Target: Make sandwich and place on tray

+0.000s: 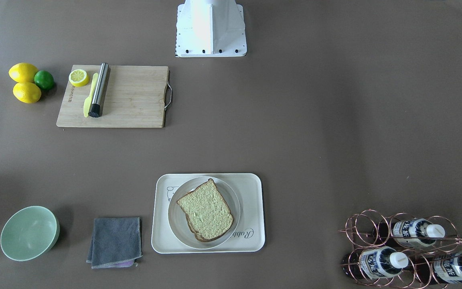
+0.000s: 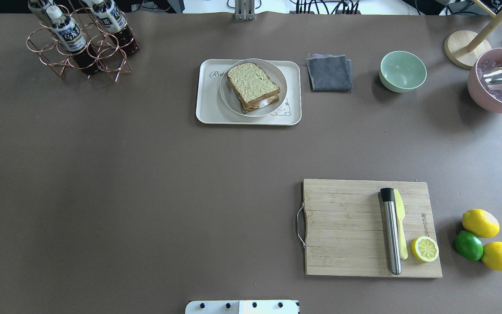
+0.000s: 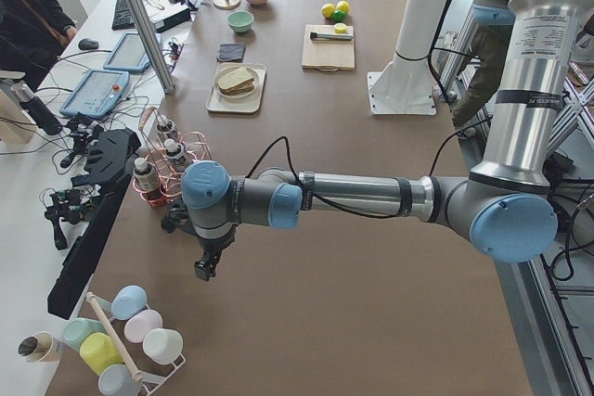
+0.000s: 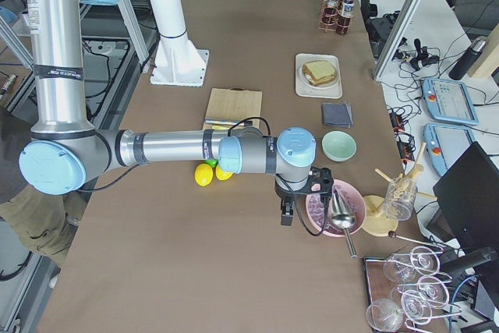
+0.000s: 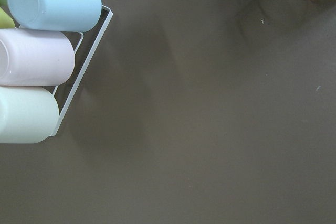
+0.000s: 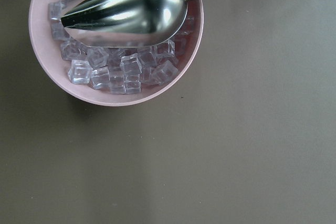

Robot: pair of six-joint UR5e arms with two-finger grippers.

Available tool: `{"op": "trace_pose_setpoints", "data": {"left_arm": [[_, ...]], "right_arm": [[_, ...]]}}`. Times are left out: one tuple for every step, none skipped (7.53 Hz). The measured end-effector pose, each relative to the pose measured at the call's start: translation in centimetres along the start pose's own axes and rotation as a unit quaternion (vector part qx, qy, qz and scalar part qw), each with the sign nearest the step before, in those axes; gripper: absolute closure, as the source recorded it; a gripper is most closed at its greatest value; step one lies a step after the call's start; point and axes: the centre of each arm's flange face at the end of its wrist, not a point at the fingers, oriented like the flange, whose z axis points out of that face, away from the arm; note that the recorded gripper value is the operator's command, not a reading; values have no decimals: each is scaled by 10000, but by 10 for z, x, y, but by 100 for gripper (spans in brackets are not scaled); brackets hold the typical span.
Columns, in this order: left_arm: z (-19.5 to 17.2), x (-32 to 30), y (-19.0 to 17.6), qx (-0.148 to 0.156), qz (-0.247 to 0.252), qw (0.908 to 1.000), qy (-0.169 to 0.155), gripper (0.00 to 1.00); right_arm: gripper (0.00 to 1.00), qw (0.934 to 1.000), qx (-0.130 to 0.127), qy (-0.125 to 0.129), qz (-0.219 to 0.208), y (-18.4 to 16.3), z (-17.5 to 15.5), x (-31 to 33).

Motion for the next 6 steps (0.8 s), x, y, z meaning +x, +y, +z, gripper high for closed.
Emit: {"op": "trace_pose_setpoints", "data": {"left_arm": [[-2, 4, -1, -4, -43, 10000, 3, 2], [-3, 5, -2, -5, -64, 10000, 8, 2], [-3, 6, -2, -4, -73, 10000, 10, 2], [-3, 6, -2, -5, -76, 10000, 8, 2], [-4, 6, -3, -2, -75, 10000, 5, 2], [-4, 6, -3, -1, -74, 10000, 4, 2]], "right_arm": [[0, 10000, -1, 1, 4, 0, 0, 0], [0, 10000, -3, 5, 8, 0, 0, 0], [0, 10000, -3, 15, 7, 0, 1, 1], [0, 10000, -4, 22, 7, 0, 1, 1], [0, 10000, -6, 27, 8, 0, 1, 2], [0, 10000, -10, 32, 10, 0, 1, 2]]}}
